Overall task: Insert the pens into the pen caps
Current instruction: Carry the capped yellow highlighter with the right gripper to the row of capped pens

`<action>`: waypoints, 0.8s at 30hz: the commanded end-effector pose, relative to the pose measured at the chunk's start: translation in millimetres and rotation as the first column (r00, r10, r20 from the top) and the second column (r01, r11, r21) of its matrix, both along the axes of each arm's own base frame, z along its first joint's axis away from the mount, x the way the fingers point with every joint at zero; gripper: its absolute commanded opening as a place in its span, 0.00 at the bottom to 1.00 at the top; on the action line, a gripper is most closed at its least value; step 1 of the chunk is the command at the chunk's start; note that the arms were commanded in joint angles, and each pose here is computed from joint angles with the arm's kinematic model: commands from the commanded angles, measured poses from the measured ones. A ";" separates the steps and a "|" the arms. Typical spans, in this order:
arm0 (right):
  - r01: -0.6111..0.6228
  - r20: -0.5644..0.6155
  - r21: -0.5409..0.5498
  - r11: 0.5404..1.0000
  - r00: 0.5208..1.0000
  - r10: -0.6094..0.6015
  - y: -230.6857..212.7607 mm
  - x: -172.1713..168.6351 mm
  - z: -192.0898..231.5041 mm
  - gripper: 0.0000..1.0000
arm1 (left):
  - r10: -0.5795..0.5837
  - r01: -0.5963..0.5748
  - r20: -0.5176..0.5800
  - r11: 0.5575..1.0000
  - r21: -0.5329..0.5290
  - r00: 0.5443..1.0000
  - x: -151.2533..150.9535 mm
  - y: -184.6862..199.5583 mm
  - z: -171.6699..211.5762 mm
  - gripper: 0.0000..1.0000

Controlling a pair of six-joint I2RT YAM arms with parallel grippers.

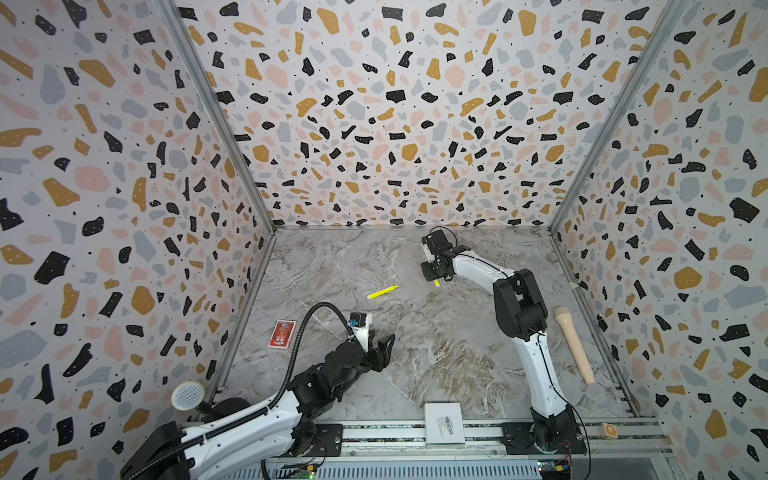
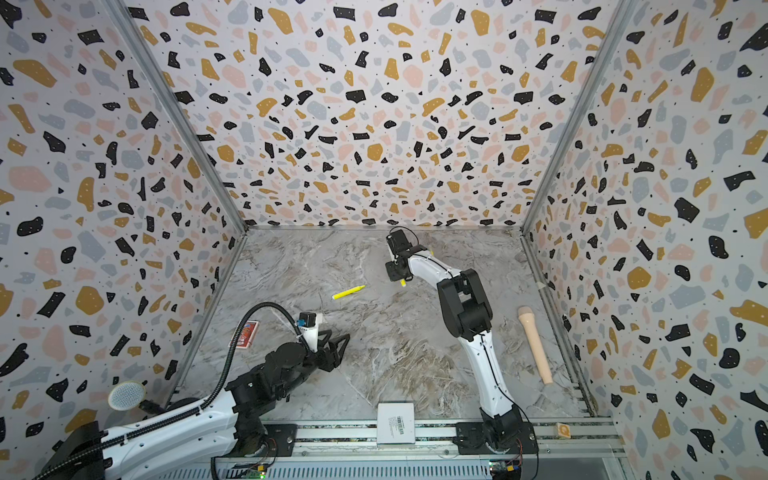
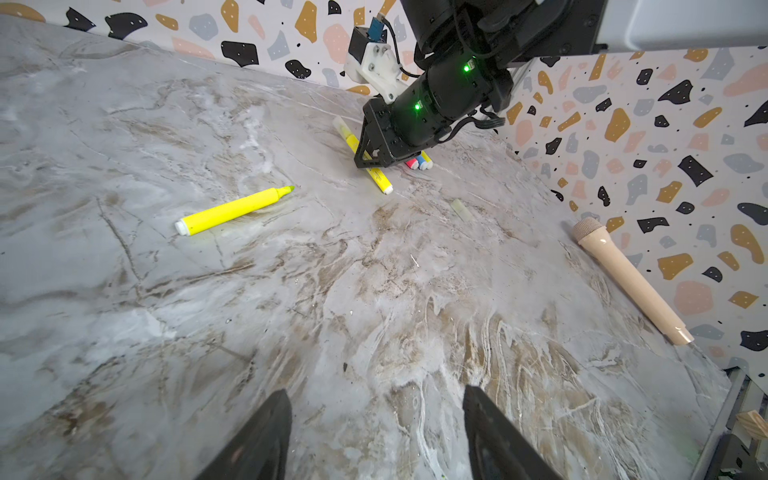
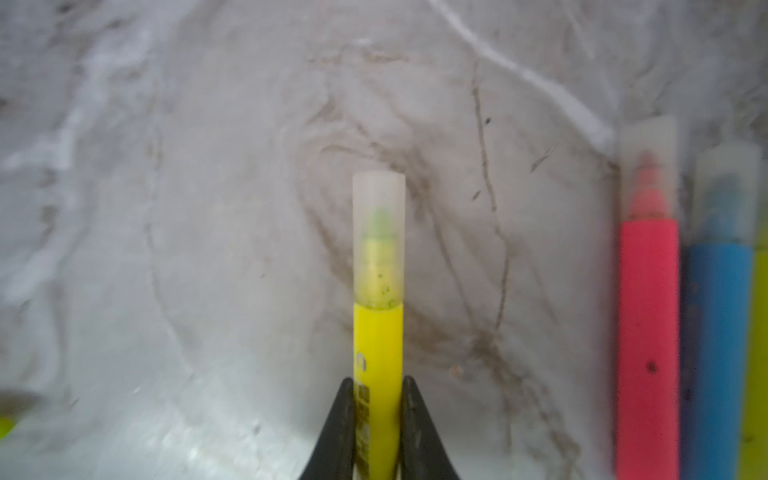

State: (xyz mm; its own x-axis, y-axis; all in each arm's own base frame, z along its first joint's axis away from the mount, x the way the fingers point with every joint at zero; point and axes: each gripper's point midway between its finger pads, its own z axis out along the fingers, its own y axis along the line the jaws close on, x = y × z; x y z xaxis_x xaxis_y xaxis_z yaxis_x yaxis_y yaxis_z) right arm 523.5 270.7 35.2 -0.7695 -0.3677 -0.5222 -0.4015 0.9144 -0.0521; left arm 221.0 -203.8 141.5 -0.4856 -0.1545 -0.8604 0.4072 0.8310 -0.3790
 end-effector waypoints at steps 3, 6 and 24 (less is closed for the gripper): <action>-0.018 -0.020 -0.127 0.992 1.000 0.015 -15.6 11.8 -7.0 0.03 | 0.024 -0.024 0.028 1.000 -0.013 0.999 3.6 2.9 16.7 0.66; 0.000 -0.021 -0.147 0.989 1.000 -0.003 -20.6 20.6 -11.5 0.03 | 0.030 -0.029 0.032 0.999 -0.019 0.999 3.2 4.6 18.6 0.66; 0.121 0.065 -0.236 0.964 0.992 -0.108 -62.7 34.7 14.8 0.21 | 0.018 -0.017 0.039 0.999 -0.028 0.999 4.0 0.6 25.2 0.66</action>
